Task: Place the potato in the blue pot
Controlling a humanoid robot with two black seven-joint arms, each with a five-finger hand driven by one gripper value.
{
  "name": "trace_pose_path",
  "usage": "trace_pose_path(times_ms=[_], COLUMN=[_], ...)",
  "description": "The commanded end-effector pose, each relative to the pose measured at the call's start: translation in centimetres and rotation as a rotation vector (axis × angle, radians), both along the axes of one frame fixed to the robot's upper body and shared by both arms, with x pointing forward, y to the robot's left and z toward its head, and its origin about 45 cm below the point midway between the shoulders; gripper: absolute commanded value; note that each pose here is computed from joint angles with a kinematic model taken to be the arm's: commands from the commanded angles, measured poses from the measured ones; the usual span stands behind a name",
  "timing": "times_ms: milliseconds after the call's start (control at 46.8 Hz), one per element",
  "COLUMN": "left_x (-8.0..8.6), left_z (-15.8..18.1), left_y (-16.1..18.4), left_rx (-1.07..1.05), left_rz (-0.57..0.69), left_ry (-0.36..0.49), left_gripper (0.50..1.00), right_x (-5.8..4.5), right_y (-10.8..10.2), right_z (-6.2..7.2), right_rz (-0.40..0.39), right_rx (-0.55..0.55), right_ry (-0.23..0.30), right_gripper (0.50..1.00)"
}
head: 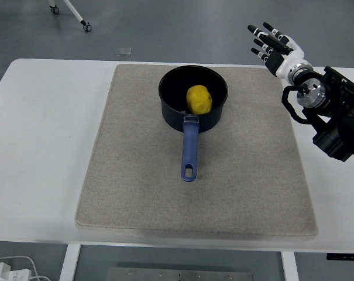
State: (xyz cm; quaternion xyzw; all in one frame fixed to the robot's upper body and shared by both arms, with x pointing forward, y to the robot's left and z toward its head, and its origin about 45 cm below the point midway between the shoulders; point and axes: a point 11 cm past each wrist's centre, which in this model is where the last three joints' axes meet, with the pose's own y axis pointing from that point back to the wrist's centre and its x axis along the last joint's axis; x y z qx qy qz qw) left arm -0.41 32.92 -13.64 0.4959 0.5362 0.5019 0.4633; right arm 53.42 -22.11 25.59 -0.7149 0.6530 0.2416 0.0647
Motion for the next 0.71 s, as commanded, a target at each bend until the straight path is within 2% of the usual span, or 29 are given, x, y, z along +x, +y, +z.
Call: trace_pose_path(times_ms=[0, 299, 684], left_x=[0.04, 0.03, 0.03], left_z=[-0.01, -0.01, -0.01], left_y=[-0.10, -0.17, -0.10], left_rx=[-0.003, -0.006, -0.003], left_rz=[-0.001, -0.003, -0.001], left_ry=[-0.001, 0.000, 0.000], left_gripper=[0.999, 0.999, 0.999], right_x=[0.03, 0.07, -0.05], right_y=[-0.80, -1.74, -1.19], right_z=[0.08, 0.28, -0.08], right_rz=[-0.022, -0.028, -0.027], right_rx=[-0.006, -0.028, -0.016], right_ry=[-0.014, -0.028, -0.021], right_gripper=[0.924, 0.921, 0.921])
